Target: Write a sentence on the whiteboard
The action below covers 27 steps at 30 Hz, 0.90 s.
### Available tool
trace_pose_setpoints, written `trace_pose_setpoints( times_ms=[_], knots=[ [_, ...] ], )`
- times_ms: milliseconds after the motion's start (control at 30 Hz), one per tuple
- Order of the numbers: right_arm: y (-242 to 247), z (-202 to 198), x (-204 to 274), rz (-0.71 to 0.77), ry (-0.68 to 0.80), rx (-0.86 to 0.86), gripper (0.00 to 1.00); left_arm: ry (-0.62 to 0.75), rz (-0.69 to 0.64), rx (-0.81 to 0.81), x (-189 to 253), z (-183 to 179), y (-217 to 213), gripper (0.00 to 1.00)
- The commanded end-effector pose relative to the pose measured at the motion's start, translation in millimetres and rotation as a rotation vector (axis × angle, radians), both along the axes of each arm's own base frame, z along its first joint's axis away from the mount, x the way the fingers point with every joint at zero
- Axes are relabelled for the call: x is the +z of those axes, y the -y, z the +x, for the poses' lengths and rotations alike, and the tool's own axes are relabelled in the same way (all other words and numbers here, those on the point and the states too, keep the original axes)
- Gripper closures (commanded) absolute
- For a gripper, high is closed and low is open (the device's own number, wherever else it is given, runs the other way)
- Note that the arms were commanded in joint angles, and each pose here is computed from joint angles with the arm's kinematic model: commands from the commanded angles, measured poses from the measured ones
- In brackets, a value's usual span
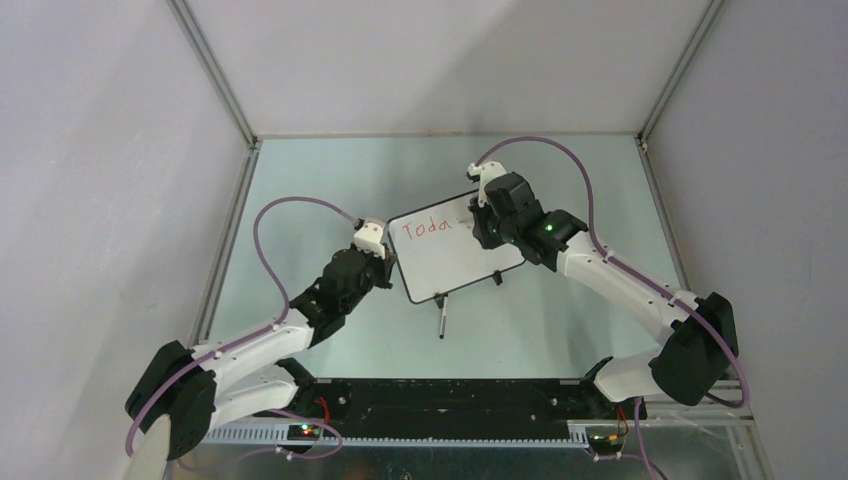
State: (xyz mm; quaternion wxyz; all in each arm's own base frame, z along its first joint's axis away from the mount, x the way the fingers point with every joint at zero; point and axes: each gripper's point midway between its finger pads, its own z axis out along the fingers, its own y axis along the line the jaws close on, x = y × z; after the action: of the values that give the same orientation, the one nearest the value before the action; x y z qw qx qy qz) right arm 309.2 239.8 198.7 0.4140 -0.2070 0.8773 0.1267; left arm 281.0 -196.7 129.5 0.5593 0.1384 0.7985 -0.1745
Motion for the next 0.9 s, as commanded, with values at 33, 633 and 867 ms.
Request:
trace_pose_setpoints(
  times_ms=[33,633,867],
  knots=[
    [-9.1,5.5,36.0,0.064,0.086,0.018,1.0,0.028,0.002,-0.015,8.3,0.0,3.0,0.94],
    [-24.9,4.6,42.5,0.077,0.103,0.057,1.0,0.044,-0.073,-0.043,17.3,-1.4,12.8,0.64],
    [-25.6,5.3,41.4,0.074,0.101,0.058,1.0,0.014,-0.098,-0.052,14.2,3.0,15.7,0.63]
  ],
)
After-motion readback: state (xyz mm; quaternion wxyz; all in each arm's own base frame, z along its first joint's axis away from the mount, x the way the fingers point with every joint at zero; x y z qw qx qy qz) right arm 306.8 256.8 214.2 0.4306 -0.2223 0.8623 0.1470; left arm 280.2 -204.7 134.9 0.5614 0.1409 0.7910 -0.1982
